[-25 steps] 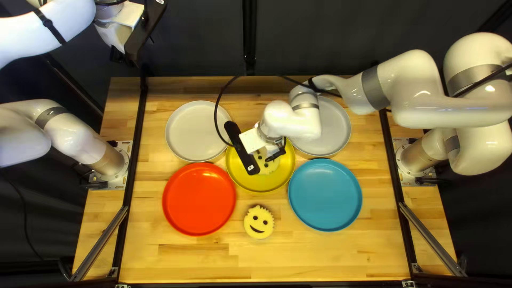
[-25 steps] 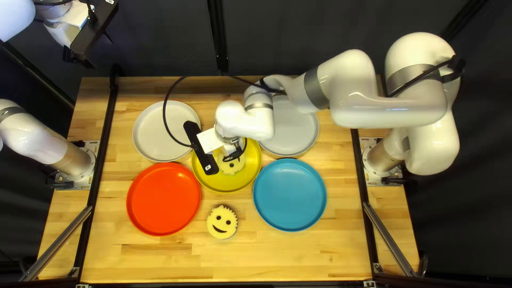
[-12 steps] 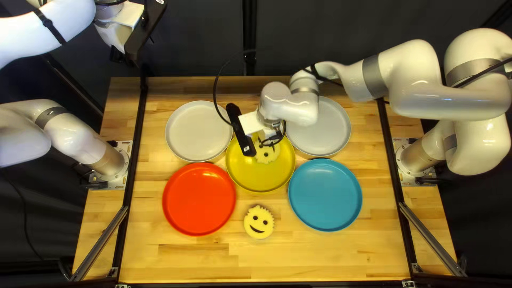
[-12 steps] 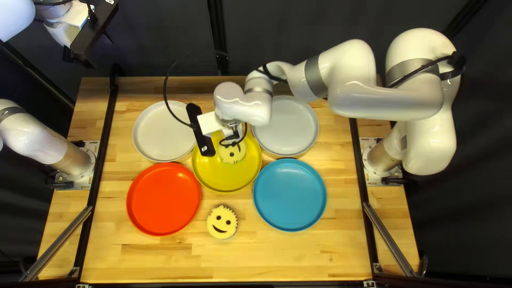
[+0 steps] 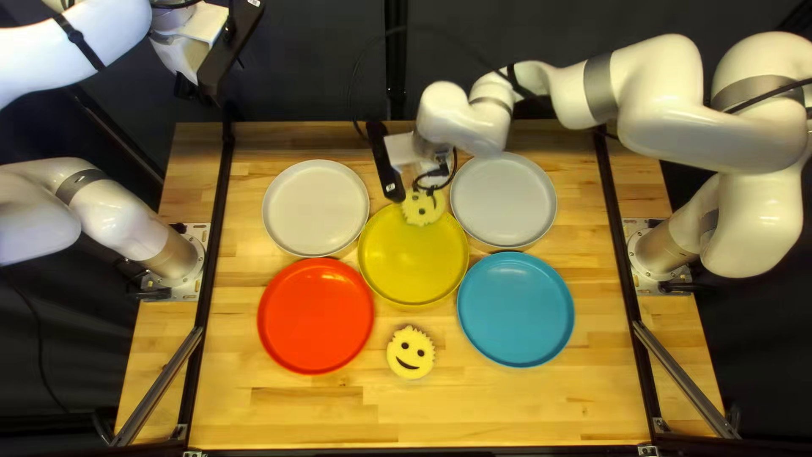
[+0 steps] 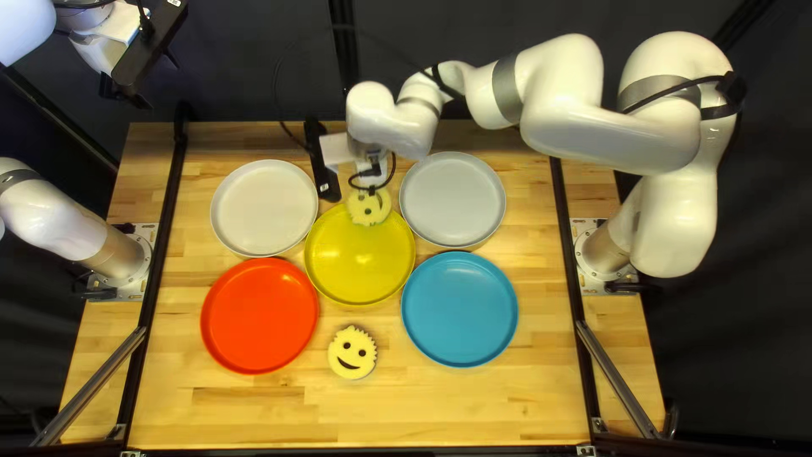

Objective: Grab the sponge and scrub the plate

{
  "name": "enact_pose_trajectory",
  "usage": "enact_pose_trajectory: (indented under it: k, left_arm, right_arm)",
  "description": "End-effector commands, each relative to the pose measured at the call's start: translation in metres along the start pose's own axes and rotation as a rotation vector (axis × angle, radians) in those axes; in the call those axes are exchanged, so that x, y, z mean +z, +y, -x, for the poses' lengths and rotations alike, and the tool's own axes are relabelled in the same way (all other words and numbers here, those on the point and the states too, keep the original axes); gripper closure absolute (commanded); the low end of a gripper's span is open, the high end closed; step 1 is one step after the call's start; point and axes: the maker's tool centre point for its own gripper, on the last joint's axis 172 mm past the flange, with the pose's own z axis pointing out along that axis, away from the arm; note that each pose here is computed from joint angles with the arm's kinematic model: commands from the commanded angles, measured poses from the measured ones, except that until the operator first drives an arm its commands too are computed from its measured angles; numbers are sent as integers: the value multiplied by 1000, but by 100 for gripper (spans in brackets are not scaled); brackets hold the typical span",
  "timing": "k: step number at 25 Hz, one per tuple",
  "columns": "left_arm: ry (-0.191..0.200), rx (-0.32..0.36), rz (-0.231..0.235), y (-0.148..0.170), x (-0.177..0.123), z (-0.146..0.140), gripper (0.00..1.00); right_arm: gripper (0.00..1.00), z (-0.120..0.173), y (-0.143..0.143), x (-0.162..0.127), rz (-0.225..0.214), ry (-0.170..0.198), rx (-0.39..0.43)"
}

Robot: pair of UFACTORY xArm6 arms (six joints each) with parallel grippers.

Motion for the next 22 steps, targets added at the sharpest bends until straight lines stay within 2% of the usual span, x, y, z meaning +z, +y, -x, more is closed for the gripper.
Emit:
enact_pose_trajectory:
  k: [1, 6, 7, 8, 9, 13, 18, 19, 22]
  left_arm:
    - [0, 0, 0, 0, 0, 0, 0]
    - [0, 0, 0, 0, 0, 0, 0]
    - [0, 0, 0, 0, 0, 0, 0]
    - [0, 0, 0, 0, 0, 0, 0]
    - [0, 0, 0, 0, 0, 0, 0]
    - [0, 0, 0, 0, 0, 0, 0]
    - [0, 0, 0, 0, 0, 0, 0]
    - [0, 0, 0, 0, 0, 0, 0]
    - [0, 0, 0, 0, 0, 0, 0]
  right_arm:
    - [100, 2, 36, 4, -4, 1, 36]
    - [100, 11, 70, 17, -2, -22, 86]
    - [75, 16, 79, 21, -3, -34, 104]
    - [18, 19, 82, 23, -4, -38, 114]
    - [0, 25, 88, 26, -4, -51, 132]
    - [0, 44, 90, 23, -4, -72, 184]
    - [0, 93, 64, -10, -3, -71, 258]
    - [0, 113, 54, -24, -7, -67, 279]
    - [0, 150, 34, -52, -11, -67, 323]
